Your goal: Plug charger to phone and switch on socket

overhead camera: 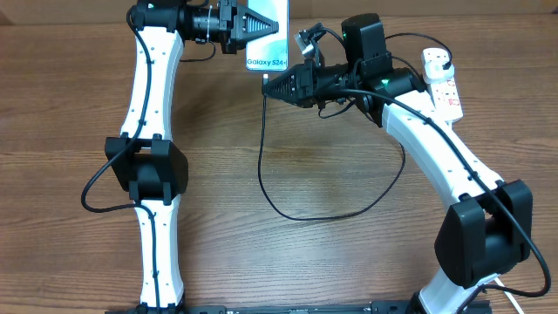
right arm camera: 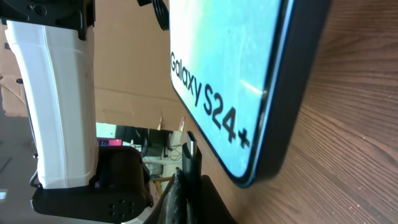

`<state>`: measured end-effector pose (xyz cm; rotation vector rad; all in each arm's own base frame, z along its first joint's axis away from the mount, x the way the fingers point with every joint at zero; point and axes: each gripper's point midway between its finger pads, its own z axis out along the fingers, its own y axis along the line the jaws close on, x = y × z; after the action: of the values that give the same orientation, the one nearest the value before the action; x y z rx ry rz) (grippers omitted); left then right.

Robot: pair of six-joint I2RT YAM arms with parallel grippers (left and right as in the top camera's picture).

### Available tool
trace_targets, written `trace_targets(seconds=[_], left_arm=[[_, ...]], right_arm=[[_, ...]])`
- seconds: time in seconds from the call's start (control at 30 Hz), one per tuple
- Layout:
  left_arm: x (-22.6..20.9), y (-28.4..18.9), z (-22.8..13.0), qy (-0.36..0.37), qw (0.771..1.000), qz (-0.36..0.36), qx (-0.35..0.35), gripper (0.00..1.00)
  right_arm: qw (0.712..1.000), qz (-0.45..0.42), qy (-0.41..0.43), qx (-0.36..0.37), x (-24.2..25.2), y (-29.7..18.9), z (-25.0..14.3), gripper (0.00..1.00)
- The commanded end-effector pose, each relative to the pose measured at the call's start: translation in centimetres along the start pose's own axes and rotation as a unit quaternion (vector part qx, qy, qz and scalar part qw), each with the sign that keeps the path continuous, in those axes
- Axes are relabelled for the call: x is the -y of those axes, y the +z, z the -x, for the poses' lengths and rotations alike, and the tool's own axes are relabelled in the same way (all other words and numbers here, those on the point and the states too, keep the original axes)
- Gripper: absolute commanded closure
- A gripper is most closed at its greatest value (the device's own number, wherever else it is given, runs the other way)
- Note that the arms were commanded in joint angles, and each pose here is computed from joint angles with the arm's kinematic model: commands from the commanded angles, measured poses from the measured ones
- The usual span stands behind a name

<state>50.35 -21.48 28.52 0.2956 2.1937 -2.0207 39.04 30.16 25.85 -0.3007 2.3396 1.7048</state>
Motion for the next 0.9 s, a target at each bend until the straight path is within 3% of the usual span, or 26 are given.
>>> trace_targets(seconds=[0.0, 0.87], left_arm=[[2.33, 0.17, -0.56, 0.028, 0.999, -0.032, -0.013, 0.96], [2.55, 0.09, -0.67, 0.026, 0.999, -0.039, -0.016, 0.96]], right_arm=[[0.999, 0.010, -0.030, 0.007, -1.76, -0.40, 0.36, 0.96], [0.999, 0.004, -0.036, 0.019, -1.49, -0.66, 0.98, 0.96]])
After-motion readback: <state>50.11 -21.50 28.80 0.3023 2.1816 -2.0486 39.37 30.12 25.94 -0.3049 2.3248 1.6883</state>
